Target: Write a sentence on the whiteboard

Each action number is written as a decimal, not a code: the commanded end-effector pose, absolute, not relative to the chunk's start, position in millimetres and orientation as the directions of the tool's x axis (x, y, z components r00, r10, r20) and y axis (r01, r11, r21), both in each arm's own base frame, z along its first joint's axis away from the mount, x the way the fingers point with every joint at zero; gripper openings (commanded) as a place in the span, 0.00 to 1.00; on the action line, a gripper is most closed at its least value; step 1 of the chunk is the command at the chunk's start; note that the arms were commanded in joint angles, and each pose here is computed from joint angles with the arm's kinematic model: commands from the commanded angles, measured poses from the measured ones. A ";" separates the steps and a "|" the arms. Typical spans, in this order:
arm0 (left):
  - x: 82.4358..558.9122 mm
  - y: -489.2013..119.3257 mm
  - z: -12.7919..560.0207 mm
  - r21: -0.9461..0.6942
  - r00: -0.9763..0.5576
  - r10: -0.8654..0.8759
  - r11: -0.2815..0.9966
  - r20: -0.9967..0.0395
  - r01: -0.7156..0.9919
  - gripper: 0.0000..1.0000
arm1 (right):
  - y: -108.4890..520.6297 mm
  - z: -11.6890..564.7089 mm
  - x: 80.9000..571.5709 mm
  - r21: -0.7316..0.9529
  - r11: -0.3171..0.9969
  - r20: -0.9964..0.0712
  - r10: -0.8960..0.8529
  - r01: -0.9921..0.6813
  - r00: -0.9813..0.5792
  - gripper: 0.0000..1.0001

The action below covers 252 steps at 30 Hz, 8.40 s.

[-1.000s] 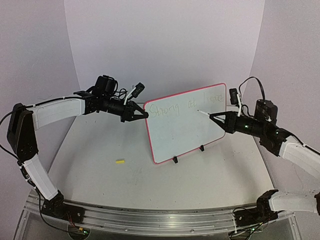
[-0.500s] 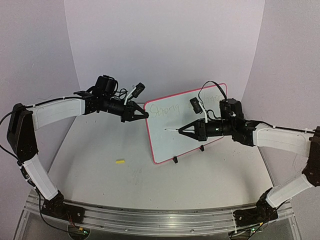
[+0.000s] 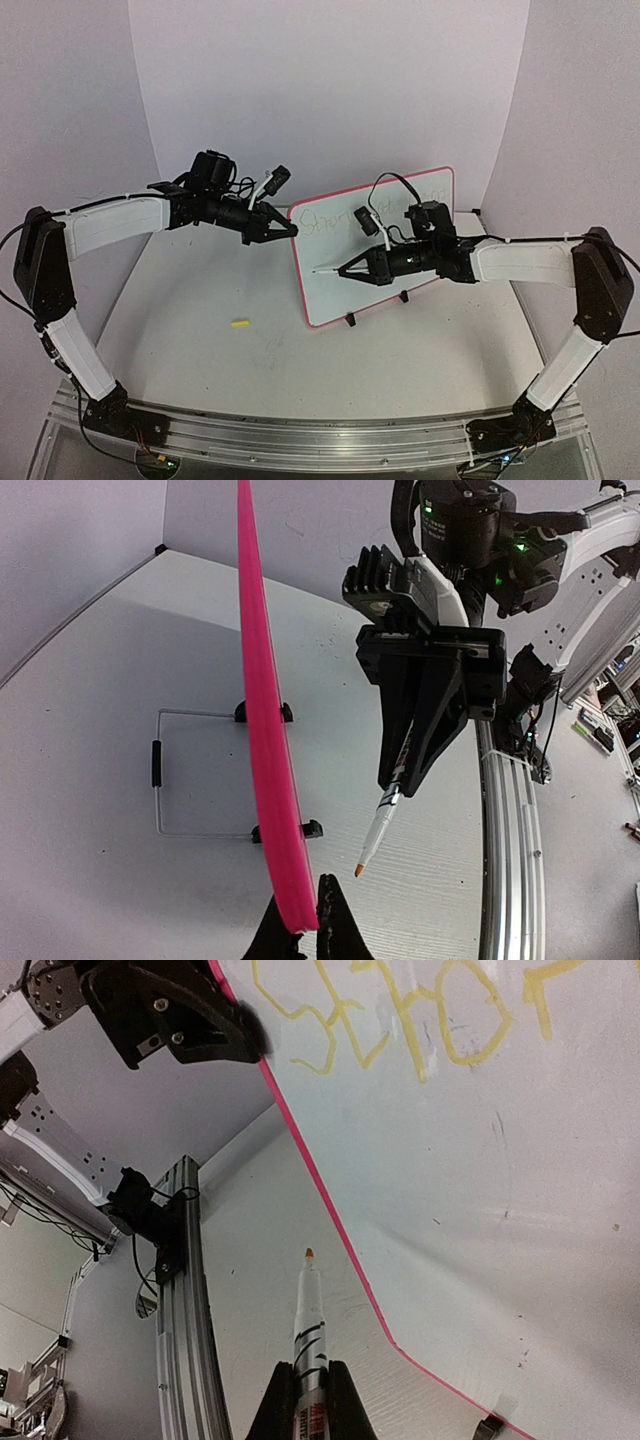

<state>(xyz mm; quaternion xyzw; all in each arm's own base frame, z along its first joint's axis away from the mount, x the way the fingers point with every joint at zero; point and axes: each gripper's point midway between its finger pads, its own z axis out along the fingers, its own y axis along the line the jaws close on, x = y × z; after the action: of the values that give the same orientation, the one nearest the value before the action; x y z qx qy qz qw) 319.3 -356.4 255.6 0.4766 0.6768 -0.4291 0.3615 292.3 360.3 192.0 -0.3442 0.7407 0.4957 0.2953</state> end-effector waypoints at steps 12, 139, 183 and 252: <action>299.9 -359.1 258.9 -0.211 -0.244 0.366 0.128 -0.898 0.969 0.00 | 366.1 200.2 324.5 0.438 0.369 -0.840 -0.159 -0.820 -0.520 0.00; 290.3 -364.5 262.2 -0.193 -0.221 0.374 0.111 -0.901 0.975 0.00 | 338.3 199.1 328.5 0.343 0.527 -0.860 -0.156 -0.778 -0.485 0.00; 288.9 -365.7 260.3 -0.191 -0.218 0.380 0.108 -0.899 0.976 0.00 | 331.7 165.3 328.2 0.410 0.566 -0.825 -0.104 -0.715 -0.555 0.00; 289.1 -365.9 258.2 -0.194 -0.221 0.384 0.109 -0.897 0.975 0.00 | 317.2 179.1 326.0 0.437 0.538 -0.828 -0.073 -0.721 -0.556 0.00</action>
<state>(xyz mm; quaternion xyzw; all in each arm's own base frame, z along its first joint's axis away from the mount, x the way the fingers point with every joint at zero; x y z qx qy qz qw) 309.5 -362.7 259.5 0.4912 0.6720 -0.4131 0.3694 314.6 324.5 168.1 -0.2675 0.7837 0.4287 0.3612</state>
